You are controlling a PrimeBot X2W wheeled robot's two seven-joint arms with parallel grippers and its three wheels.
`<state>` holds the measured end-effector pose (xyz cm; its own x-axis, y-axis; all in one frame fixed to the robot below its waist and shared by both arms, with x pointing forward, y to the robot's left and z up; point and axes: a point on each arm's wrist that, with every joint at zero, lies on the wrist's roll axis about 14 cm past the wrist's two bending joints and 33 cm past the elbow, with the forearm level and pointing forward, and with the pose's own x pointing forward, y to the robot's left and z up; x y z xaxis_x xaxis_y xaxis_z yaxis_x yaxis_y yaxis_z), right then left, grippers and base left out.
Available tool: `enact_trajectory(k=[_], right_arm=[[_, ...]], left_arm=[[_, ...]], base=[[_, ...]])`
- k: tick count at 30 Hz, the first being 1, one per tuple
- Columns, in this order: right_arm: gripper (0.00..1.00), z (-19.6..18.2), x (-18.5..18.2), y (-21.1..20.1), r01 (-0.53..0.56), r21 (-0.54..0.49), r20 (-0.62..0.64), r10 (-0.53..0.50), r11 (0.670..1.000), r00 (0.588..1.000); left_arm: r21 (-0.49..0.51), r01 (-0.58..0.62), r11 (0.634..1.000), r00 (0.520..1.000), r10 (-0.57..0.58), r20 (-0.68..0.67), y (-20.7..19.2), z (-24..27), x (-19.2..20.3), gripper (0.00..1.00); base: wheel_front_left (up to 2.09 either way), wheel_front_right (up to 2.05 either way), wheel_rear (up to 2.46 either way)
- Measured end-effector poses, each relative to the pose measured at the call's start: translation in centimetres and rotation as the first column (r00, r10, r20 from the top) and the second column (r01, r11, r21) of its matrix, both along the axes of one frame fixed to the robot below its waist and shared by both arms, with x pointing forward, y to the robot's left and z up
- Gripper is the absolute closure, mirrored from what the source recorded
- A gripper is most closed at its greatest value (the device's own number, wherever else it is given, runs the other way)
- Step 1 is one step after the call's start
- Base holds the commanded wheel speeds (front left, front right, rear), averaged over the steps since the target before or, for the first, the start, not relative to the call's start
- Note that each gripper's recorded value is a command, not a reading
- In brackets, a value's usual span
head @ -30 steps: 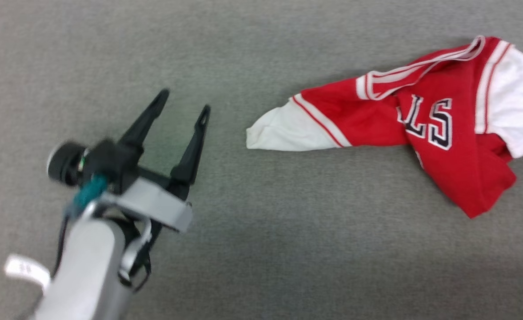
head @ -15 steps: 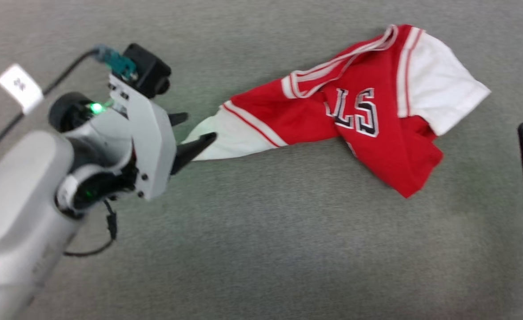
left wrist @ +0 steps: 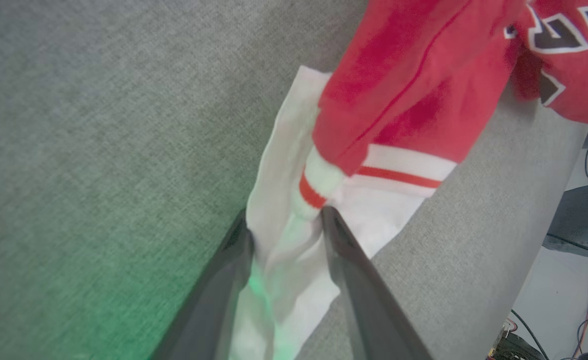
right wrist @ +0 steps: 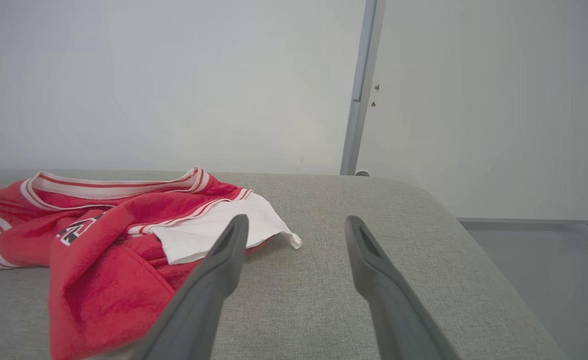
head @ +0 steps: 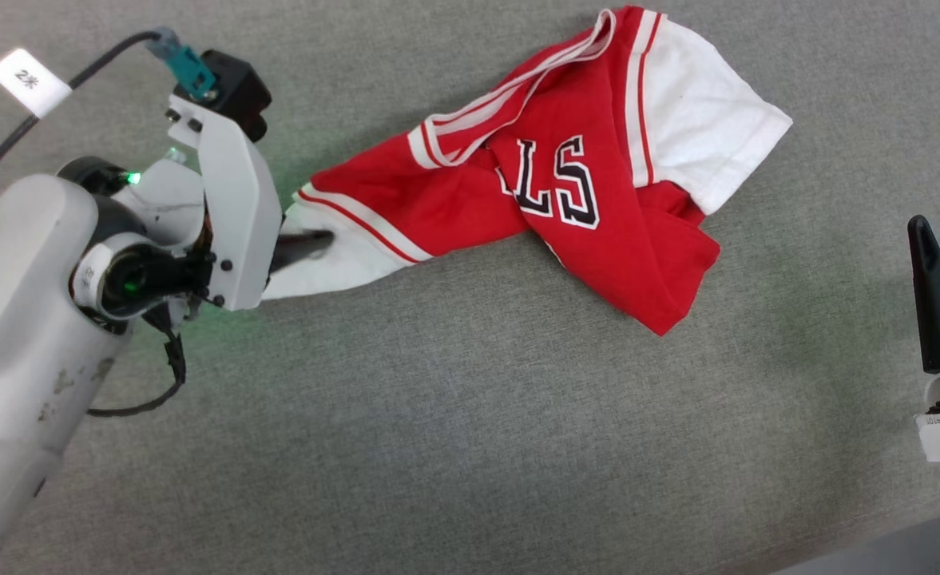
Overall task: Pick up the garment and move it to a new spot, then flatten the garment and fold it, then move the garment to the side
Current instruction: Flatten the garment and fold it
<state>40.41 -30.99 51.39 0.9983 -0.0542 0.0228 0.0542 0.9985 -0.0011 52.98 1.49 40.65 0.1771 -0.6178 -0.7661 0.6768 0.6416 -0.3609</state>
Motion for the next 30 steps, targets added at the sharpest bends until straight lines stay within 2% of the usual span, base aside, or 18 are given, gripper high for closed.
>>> enact_trajectory(k=[1,8,13,17,22,26,28,30], right_arm=[[0.0,-0.1,-0.1,-0.1,0.004,0.0,-0.004,-0.004,1.0,1.0],[0.0,-0.6,1.6,0.7,-0.05,0.049,-0.022,0.051,0.998,0.998],[0.0,0.4,6.9,0.9,-0.159,0.01,-0.096,0.159,0.987,0.983],[0.0,0.1,11.1,0.3,-0.207,-0.033,-0.241,0.193,0.978,0.951],[0.0,-2.6,14.7,1.5,-0.259,0.022,-0.435,0.242,0.966,0.867],[0.0,-5.9,16.0,2.5,-0.282,0.064,-0.573,0.266,0.957,0.775],[0.0,-7.6,16.3,2.8,-0.296,0.063,-0.635,0.267,0.953,0.725],[0.0,-8.8,16.9,2.7,-0.301,0.052,-0.668,0.257,0.952,0.698]], left_arm=[[-0.004,-0.002,1.0,1.0,0.002,-0.003,-0.1,-0.2,0.1,1.0],[-0.024,-0.002,1.0,1.0,0.002,0.012,-0.2,-0.1,0.2,1.0],[-0.045,0.01,0.999,0.999,-0.009,0.042,-0.6,0.2,0.8,1.0],[-0.056,0.029,0.998,0.998,-0.025,0.065,-0.9,0.2,1.0,1.0],[-0.065,0.039,0.997,0.996,-0.034,0.079,-0.9,-0.2,1.1,1.0],[-0.071,0.046,0.996,0.996,-0.04,0.082,-0.7,-0.6,1.1,1.0],[-0.072,0.051,0.996,0.995,-0.044,0.085,-0.6,-0.8,1.2,1.0],[-0.077,0.056,0.995,0.995,-0.05,0.081,-0.6,-1.2,1.2,1.0]], base=[[0.0,0.0,0.0],[0.0,0.0,0.0],[0.0,0.0,0.0],[0.0,0.0,0.0],[0.0,0.0,0.0],[0.0,0.0,0.0],[0.0,0.0,0.0],[0.0,0.0,0.0]])
